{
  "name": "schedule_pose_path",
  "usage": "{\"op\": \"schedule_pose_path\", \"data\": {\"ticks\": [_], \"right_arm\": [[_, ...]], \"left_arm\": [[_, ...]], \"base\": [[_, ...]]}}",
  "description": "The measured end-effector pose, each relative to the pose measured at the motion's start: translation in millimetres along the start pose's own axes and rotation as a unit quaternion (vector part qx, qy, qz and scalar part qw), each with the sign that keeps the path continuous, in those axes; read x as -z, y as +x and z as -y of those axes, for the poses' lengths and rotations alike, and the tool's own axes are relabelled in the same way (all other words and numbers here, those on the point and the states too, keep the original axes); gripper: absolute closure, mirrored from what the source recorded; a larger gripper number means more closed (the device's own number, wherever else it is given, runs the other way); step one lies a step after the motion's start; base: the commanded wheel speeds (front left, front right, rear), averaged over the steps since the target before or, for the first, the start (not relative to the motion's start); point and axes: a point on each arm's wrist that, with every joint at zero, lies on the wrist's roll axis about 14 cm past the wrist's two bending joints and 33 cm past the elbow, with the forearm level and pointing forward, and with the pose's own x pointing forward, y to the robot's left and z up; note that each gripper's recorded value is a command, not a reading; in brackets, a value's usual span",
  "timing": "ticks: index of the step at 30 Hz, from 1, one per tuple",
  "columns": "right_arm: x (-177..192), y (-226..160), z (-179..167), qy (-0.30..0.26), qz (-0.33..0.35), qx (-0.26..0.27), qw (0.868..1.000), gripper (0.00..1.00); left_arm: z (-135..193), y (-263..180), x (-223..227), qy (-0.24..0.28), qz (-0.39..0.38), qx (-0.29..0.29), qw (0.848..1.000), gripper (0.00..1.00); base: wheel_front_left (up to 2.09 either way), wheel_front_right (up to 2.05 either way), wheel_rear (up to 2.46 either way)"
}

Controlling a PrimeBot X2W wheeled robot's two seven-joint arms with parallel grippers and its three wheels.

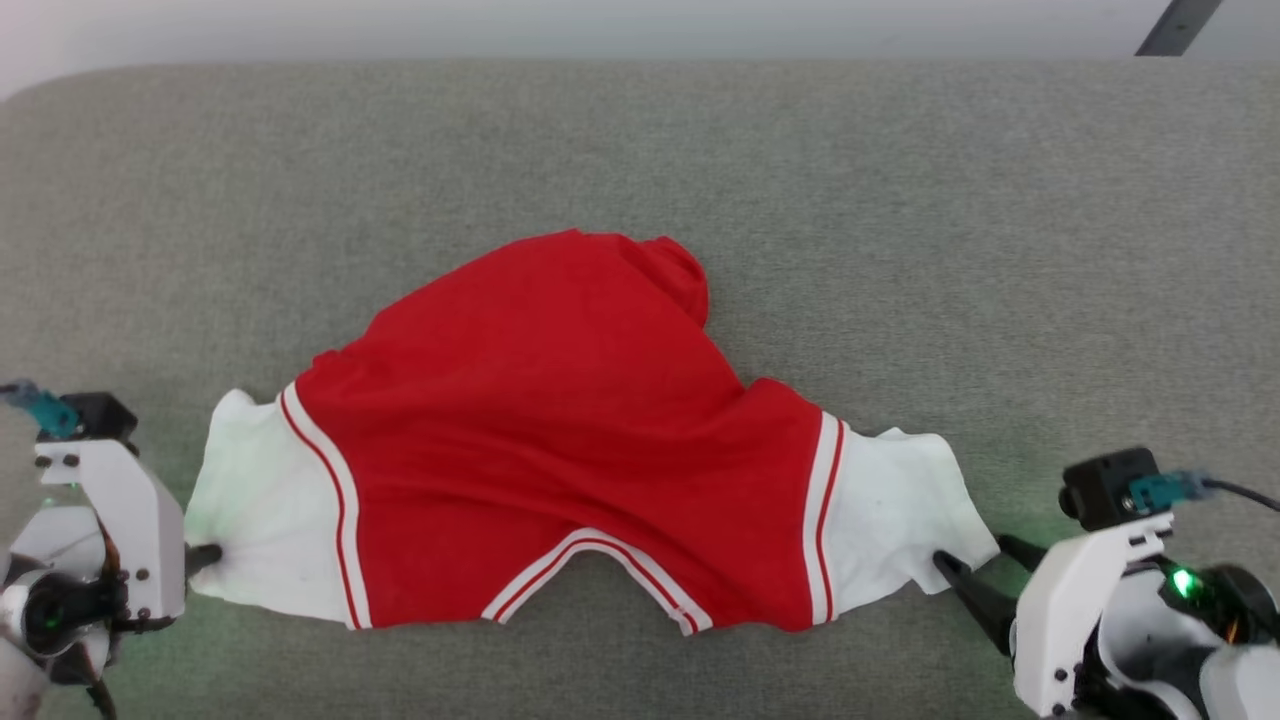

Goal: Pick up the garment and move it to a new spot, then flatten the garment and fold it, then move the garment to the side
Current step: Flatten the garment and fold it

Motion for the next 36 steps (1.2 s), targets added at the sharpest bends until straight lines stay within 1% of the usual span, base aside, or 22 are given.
{"op": "schedule_pose_path", "data": {"ticks": [1,2,4,6,8,12,18,20,22,26,29,33,36], "right_arm": [[-0.9,2.7,0.4,-0.010,-0.005,0.001,1.000,0.79],[-3.7,5.5,1.1,-0.011,-0.003,0.001,1.000,1.00],[-5.0,10.5,5.0,-0.022,-0.011,0.007,1.000,1.00],[-10.6,14.7,6.0,-0.017,-0.007,0.005,1.000,1.00],[-15.4,17.5,6.7,-0.023,-0.007,0.007,1.000,1.00],[-34.5,16.4,4.2,-0.016,0.013,-0.002,1.000,1.00],[-90.6,-1.6,-2.2,-0.010,0.089,-0.017,0.996,1.00],[-117.0,-12.5,-5.9,-0.011,0.127,-0.023,0.992,1.00],[-146.4,-27.0,-8.5,-0.013,0.172,-0.025,0.985,1.00],[-200.8,-58.4,-20.5,-0.018,0.254,-0.037,0.966,1.00],[-238.3,-85.8,-31.7,-0.040,0.307,-0.038,0.950,1.00],[-280.4,-122.4,-54.4,-0.059,0.374,-0.054,0.924,1.00],[-310.1,-151.5,-67.4,-0.071,0.423,-0.061,0.901,1.00]], "left_arm": [[0.1,0.2,-1.2,0.002,0.003,0.000,1.000,1.00],[0.1,0.6,-1.7,0.002,0.004,0.001,1.000,1.00],[-0.1,0.8,-2.4,0.003,0.006,0.001,1.000,1.00],[0.0,0.4,-4.4,0.005,0.009,0.001,1.000,1.00],[-0.2,-1.5,-6.6,0.007,0.013,0.001,1.000,1.00],[3.7,-9.0,-20.3,0.018,0.036,0.002,0.999,1.00],[26.6,-39.7,-66.4,0.053,0.105,0.022,0.993,1.00],[34.7,-57.2,-86.5,0.067,0.139,0.027,0.988,1.00],[46.2,-77.4,-107.4,0.081,0.173,0.035,0.981,1.00],[70.2,-124.1,-145.9,0.110,0.245,0.048,0.962,1.00],[83.3,-166.2,-173.4,0.137,0.302,0.041,0.942,1.00],[101.6,-225.0,-206.1,0.159,0.385,0.036,0.908,1.00],[114.2,-265.5,-225.7,0.166,0.442,0.035,0.881,1.00]], "base": [[0.00,0.00,0.00],[0.00,0.00,0.00],[0.00,0.00,0.00],[0.00,0.00,0.00],[0.00,0.00,0.00],[0.00,0.00,0.00],[0.00,0.00,0.00],[0.00,0.00,0.00],[0.00,0.00,0.00],[0.00,0.00,0.00],[0.00,0.00,0.00],[0.00,0.00,0.00],[0.00,0.00,0.00]]}}
